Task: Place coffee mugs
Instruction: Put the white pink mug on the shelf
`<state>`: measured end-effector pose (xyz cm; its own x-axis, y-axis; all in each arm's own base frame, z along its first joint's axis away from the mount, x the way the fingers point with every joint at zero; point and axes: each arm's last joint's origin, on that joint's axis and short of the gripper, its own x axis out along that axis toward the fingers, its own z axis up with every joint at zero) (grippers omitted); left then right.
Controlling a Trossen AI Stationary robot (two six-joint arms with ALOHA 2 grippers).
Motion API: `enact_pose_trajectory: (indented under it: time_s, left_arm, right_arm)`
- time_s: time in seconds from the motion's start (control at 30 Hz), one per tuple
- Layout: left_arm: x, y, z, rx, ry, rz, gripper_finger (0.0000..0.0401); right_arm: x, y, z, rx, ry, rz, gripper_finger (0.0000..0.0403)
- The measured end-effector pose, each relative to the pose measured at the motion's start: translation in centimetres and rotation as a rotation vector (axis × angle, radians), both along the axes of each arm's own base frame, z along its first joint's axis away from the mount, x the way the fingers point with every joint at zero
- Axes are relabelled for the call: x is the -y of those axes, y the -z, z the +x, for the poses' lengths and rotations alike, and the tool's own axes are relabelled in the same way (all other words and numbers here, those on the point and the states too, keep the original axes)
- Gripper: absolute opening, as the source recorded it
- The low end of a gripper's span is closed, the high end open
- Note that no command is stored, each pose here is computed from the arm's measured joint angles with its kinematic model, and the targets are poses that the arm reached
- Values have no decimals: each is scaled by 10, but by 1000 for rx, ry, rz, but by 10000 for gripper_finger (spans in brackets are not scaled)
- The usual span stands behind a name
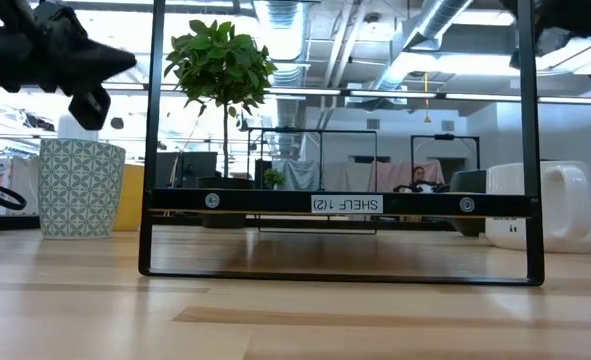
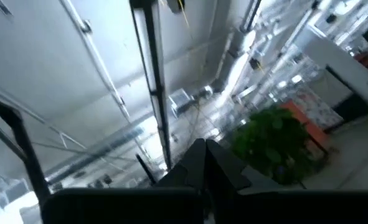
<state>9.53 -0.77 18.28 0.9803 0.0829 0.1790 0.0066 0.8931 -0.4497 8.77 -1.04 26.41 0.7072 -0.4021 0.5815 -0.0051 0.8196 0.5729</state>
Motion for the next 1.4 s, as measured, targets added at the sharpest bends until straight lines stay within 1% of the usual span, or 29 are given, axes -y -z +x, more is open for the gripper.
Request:
enact_pose_trajectory:
  time_s: [0.07,0.13,0.17,0.23,0.3,0.33,0.43,0.5,0.6,0.73,0.8,0.9,1.0,1.13,1.27,1.4]
  left_arm:
    - [-2,-6,-1,61,-53,-42,0]
    - [-5,-14,-4,126,-132,-131,0]
    - [-7,-20,-5,130,-160,-157,0]
    - [-8,-37,-8,150,-183,-154,7]
    - [-10,-59,-11,146,-208,-131,25]
    - [-10,-67,-11,111,-225,-120,37]
    - [-14,-86,-9,-63,-329,-119,87]
    - [-17,-98,-8,-172,-394,-122,122]
    - [-19,-111,-4,-324,-414,-146,173]
    - [-22,-116,7,-514,-398,-152,226]
    - [-23,-114,14,-591,-402,-147,244]
    - [-26,-113,23,-629,-409,-155,261]
    - [-28,-110,30,-646,-423,-179,265]
    - [-30,-108,34,-652,-445,-214,266]
    - [-32,-108,34,-649,-464,-226,266]
    - [-33,-108,34,-640,-505,-222,266]
  right_arm:
    - [2,-9,10,-27,21,30,33]
    - [5,-15,17,-52,87,68,33]
    - [6,-17,20,-61,119,88,33]
    - [9,-21,26,-79,151,100,33]
    - [11,-24,30,-88,168,103,34]
    - [12,-25,31,-94,175,103,35]
    - [14,-28,33,-105,198,116,46]
    - [15,-28,35,-134,213,160,57]
    - [17,-24,40,-226,207,228,79]
    - [18,-19,44,-370,184,321,123]
    - [18,-20,44,-431,186,335,149]
    - [18,-22,43,-495,170,330,184]
    - [17,-25,42,-564,150,321,210]
    - [14,-28,35,-714,97,317,225]
    - [11,-29,28,-849,8,355,225]
    - [9,-26,24,-946,-47,369,224]
